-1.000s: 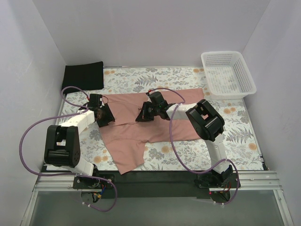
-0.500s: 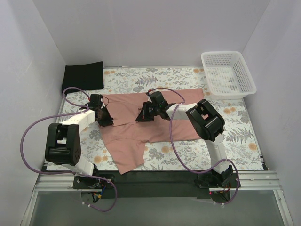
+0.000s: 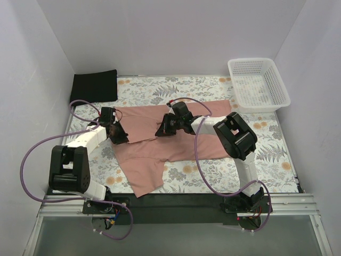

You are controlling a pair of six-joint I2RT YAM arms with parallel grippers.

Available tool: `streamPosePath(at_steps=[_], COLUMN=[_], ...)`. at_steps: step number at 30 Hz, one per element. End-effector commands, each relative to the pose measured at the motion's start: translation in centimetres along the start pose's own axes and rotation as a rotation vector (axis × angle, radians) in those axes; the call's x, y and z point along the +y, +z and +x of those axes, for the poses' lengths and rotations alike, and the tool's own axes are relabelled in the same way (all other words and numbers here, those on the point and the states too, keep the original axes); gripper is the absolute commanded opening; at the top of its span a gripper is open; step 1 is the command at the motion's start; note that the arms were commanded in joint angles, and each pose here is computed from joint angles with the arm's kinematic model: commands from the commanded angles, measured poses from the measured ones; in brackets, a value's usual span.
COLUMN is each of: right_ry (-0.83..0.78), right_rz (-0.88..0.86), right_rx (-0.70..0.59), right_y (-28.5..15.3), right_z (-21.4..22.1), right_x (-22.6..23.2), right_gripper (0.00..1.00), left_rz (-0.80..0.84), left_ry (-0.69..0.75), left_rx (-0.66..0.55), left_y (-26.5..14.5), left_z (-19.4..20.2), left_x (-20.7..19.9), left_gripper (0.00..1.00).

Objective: Fold and stack the t-shirts
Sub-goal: Fold the tshirt

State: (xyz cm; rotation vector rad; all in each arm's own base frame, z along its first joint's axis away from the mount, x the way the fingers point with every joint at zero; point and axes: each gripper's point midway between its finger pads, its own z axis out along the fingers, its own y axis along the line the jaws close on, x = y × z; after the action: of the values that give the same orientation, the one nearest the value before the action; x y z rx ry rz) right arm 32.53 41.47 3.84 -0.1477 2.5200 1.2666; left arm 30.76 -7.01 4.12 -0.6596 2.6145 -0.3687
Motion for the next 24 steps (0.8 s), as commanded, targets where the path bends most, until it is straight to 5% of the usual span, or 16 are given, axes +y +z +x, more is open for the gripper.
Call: streamPosePath(at_steps=[1,15,18,24], right_ry=[-0.038,-0.053,-0.084,-0.203], right_rz=[-0.05,-0.021,-0.014,0.031], right_rx=[0.0,0.07,0.069,-0.003], right_y=[-1.3,-0.7,-1.1,-4.1], right_z=[-0.5,1.1,0.8,-2.2], right_x=[1.8,0.2,0.5,1.1], right_gripper=[0.01,0.05,0.22,0.52], left_rz=[0.011,-0.054,-0.05,-0.089], left_ry=[-0.029,-0.105,-0.109,-0.145], left_rx=[0.021,0.01,-0.016,-0.196], left_y=[-0.9,-0.5,-1.3,-4.4], left_z=[1.0,1.8,1.4,-1.8], left_x=[-0.1,1.5,1.3,1.7], left_gripper=[0.01,0.01,0.07,0.38])
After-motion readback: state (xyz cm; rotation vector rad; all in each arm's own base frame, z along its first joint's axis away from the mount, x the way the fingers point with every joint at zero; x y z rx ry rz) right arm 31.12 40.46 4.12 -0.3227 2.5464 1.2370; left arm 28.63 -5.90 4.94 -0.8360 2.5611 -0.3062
